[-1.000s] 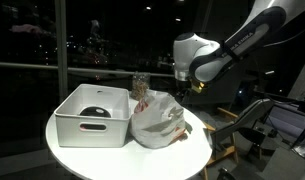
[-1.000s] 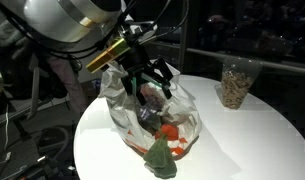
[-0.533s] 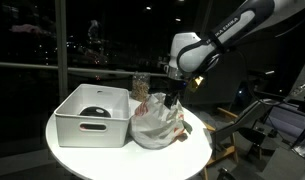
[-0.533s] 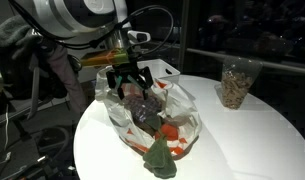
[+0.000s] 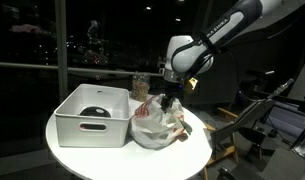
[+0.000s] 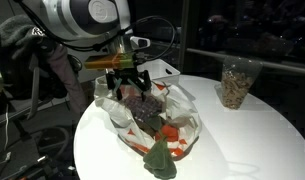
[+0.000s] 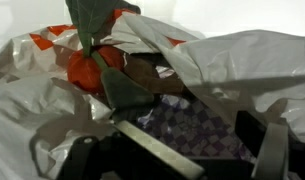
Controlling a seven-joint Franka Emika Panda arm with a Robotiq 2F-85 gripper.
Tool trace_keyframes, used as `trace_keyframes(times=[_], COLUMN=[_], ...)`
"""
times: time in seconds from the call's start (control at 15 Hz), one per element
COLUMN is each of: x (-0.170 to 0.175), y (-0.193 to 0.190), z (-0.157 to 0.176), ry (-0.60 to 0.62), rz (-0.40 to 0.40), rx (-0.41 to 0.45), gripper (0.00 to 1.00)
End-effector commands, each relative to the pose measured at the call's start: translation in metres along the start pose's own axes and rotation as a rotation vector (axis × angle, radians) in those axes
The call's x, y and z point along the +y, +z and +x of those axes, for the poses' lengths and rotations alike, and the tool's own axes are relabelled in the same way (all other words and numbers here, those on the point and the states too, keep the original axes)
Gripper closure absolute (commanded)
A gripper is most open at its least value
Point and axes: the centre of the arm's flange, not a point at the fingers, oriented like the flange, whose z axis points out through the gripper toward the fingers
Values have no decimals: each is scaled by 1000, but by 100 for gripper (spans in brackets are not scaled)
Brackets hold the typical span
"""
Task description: Empty the objects in the plastic bag into the white basket
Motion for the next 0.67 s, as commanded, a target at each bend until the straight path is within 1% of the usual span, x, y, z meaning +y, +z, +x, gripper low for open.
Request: trace_keyframes(times=[0.0, 0.07, 0.13, 0.2, 0.27, 0.33, 0.4, 0.47, 0.6], x=[4, 14, 27, 41, 54, 64, 72, 80, 87], y=[3, 7, 9, 11, 15, 21, 31, 41, 62], z=[5, 10, 13, 14, 14, 13, 13, 12, 7], ry=[26, 74, 150, 205, 251, 289, 326, 368, 391], rz=[-7, 17, 32, 64, 103, 125, 128, 135, 152], rx=[9, 5, 20, 16, 7, 16, 21, -1, -30], gripper=[0, 0, 0, 0, 0, 0, 0, 0, 0])
